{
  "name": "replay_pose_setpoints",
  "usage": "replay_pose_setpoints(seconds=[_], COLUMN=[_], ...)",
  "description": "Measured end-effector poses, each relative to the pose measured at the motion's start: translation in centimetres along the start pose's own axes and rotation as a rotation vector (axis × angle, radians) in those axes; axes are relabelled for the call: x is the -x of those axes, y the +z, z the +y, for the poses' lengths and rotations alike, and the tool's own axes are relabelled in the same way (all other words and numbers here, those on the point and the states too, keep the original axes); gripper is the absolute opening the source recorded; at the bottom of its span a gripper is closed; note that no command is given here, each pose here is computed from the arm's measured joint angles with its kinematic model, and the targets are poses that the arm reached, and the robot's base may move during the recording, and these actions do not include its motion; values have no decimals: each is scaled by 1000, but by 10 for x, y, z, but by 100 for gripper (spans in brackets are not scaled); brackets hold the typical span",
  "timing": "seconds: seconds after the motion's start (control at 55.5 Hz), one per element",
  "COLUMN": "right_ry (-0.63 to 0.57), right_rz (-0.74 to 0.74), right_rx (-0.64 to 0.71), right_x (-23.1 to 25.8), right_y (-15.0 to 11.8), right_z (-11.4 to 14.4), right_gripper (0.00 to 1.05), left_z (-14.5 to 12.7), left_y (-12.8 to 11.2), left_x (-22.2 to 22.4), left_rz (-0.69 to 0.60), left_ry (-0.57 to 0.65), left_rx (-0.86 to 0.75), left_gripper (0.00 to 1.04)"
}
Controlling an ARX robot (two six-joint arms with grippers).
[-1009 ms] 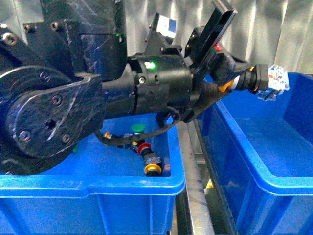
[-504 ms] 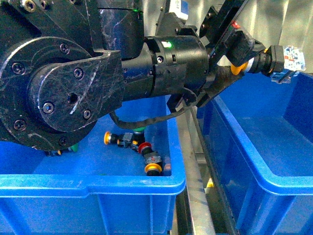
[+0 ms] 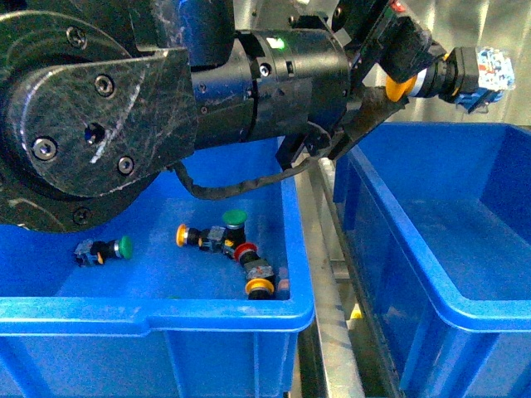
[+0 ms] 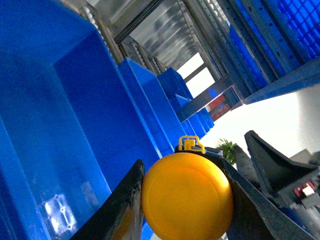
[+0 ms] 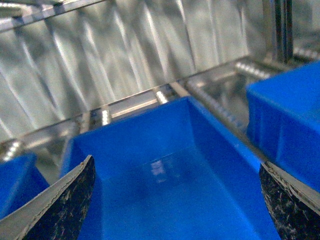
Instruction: Pick red and yellow buttons and place in box
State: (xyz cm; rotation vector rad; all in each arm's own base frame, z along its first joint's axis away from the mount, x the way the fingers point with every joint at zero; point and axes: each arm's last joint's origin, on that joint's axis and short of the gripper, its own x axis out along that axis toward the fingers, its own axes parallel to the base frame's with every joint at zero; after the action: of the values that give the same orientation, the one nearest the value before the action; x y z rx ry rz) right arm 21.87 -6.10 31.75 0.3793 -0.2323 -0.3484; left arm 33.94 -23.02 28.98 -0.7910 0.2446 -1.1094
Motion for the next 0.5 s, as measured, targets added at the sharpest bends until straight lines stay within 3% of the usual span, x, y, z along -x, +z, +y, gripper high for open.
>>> replay_pose_setpoints(seconds=[0.324, 0.504], right_ry=[-29, -42], right_rz=[156, 262], right_rx=[-729, -903], right_x=[-21, -12], right_y=[-2, -28], right_z=[3, 24], right_gripper=[98, 98], left_z=[-3, -8], left_y=[-1, -6], left_x=[-1, -4], left_rz=[-4, 7], left_ry=[-3, -15], left_rx=[-5, -11], left_gripper=[34, 34])
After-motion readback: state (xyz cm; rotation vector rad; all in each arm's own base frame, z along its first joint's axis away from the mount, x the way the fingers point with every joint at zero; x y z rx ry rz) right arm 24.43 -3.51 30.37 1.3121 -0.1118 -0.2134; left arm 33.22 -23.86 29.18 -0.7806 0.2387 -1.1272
